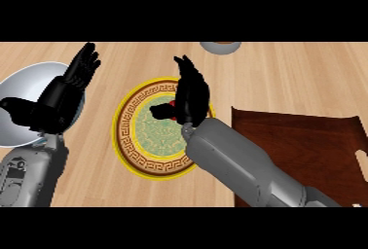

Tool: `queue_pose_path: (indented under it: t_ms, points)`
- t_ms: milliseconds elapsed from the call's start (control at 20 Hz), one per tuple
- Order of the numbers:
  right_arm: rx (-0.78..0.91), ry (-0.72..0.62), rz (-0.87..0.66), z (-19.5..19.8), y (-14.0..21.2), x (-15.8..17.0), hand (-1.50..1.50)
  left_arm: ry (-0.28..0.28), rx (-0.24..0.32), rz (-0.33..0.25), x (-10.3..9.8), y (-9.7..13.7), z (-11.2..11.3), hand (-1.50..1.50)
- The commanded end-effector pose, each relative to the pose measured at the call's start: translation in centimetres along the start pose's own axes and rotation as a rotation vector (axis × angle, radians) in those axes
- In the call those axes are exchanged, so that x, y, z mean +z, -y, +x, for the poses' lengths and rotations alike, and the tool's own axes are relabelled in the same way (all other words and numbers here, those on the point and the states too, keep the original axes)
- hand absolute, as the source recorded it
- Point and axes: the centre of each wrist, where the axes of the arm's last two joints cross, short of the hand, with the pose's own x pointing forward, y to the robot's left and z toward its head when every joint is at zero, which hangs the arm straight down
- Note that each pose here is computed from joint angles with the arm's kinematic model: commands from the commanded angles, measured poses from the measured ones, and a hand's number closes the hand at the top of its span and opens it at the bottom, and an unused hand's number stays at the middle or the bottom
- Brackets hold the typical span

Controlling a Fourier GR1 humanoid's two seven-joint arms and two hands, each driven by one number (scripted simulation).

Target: Pick the tomato from the tray and place it in the plate

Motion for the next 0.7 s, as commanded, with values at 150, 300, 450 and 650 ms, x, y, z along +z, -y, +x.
queue_pose_path:
  t_ms: [150, 300, 450, 650]
  points:
    - [-0.292, -0.041, -0.131, 1.3, 0.3, 0.2, -1.5, 0.002, 0.005, 0.019, 0.6, -0.7, -0.2, 0.0]
    - [-0.358, -0.023, -0.162, -0.3, 0.6, 0.9, -1.5, -0.034, 0.013, 0.046, 1.9, -0.6, -1.4, 0.0]
    - [-0.395, -0.048, -0.165, -1.7, 0.1, 2.5, -1.5, -0.03, 0.003, 0.066, 1.4, -2.0, -1.3, 0.0]
    - [-0.428, -0.05, -0.179, -4.4, 1.5, 3.6, -1.5, -0.042, 0.001, 0.1, 2.6, -3.0, -1.6, 0.0]
